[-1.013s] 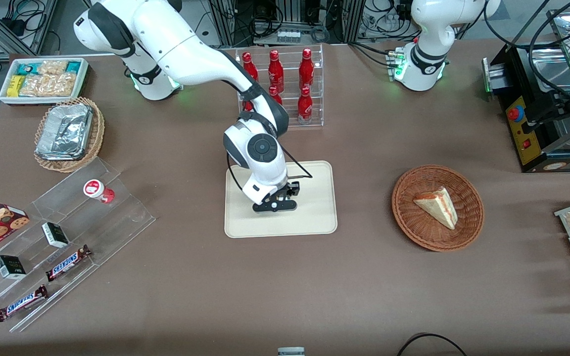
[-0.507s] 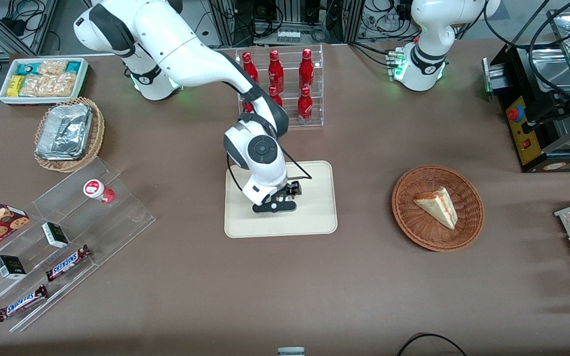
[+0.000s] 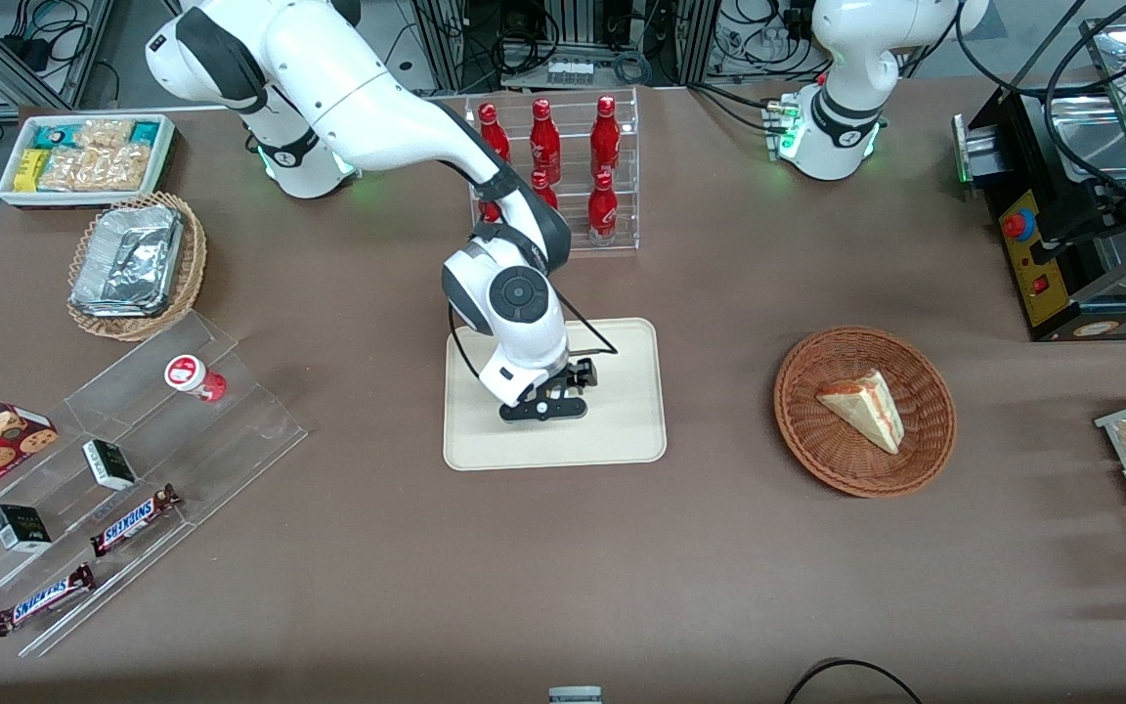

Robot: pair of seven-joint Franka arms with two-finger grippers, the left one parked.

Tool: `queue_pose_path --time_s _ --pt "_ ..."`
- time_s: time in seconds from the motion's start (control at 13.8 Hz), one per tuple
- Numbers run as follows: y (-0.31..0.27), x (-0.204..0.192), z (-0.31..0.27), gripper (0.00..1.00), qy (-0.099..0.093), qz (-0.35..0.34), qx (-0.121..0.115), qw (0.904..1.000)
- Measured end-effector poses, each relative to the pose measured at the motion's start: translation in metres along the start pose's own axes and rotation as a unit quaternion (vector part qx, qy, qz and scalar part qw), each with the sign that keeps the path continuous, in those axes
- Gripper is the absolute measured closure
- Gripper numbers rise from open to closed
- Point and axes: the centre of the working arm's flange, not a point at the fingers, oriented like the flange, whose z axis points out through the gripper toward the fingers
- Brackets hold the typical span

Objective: Place green gum on tray

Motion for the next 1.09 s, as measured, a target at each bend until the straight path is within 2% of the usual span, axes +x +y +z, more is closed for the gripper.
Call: queue_pose_path --time_s 0.14,0.43,0.65,1.09 --pt "0.002 0.001 -0.019 0.00 -0.008 -0.002 -0.007 0.9999" --pt "0.026 0.004 -0.093 0.00 -0.048 -0.028 -0.035 0.9978" --pt "0.042 0.000 -0.141 0.00 -0.070 -0.043 -0.045 0.9956" --pt "0.105 0.017 -0.186 0.00 -0.114 -0.078 -0.056 0.9889"
